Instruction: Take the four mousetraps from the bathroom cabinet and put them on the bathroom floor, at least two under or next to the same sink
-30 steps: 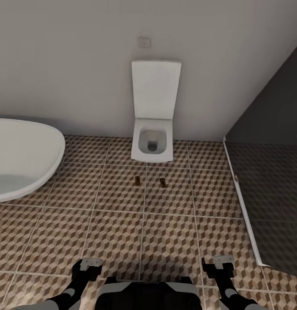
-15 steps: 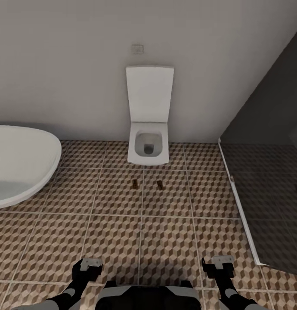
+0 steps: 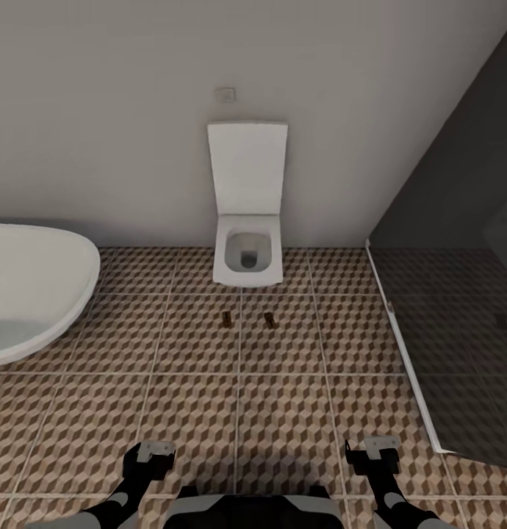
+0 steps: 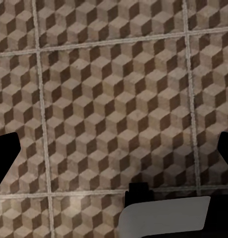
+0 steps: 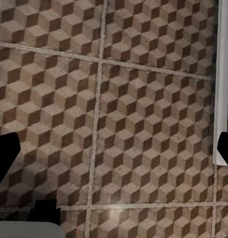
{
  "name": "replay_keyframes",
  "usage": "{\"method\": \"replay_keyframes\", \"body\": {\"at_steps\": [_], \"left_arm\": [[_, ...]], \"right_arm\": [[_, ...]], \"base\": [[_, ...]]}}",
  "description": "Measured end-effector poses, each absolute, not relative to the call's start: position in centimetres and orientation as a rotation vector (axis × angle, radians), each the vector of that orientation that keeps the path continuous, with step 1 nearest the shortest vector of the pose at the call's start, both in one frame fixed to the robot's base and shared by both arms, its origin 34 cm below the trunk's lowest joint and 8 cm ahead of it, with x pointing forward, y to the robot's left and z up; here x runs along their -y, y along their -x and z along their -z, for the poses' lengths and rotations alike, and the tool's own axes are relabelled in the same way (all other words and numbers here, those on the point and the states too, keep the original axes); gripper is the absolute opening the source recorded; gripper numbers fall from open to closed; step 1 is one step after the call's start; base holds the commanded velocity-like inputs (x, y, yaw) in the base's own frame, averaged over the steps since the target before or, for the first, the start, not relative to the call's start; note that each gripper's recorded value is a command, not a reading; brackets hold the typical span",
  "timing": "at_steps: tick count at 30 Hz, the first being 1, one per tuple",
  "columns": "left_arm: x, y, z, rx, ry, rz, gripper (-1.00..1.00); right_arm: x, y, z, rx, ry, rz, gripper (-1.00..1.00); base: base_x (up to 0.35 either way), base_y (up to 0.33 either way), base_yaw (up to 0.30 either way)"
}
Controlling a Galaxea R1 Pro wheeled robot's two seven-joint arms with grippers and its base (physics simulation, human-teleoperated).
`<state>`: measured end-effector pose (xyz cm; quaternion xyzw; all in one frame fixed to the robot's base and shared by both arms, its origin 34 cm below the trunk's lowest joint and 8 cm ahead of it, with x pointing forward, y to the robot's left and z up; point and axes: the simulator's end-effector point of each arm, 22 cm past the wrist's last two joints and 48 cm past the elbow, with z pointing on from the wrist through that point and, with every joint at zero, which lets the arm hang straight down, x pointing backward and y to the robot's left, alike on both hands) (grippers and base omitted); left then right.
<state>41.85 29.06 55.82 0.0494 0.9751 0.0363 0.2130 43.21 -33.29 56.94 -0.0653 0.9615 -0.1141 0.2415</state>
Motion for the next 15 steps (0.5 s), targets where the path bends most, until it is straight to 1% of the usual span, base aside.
{"method": "replay_keyframes", "body": {"at_steps": [6,15], "left_arm": [[-29.06,-42.14,-56.05,-2.7,-0.137,-0.101,1.0],[-29.06,-42.24,-56.13,-2.697,-0.137,-0.101,1.0]], "right_arm": [[33.23,-43.56,-57.19,-2.622,0.176,0.311,1.0],[33.18,-43.66,-57.27,-2.619,0.175,0.31,1.0]], "base": [[0.0,0.0,-0.042],[0.0,0.0,-0.006]]}}
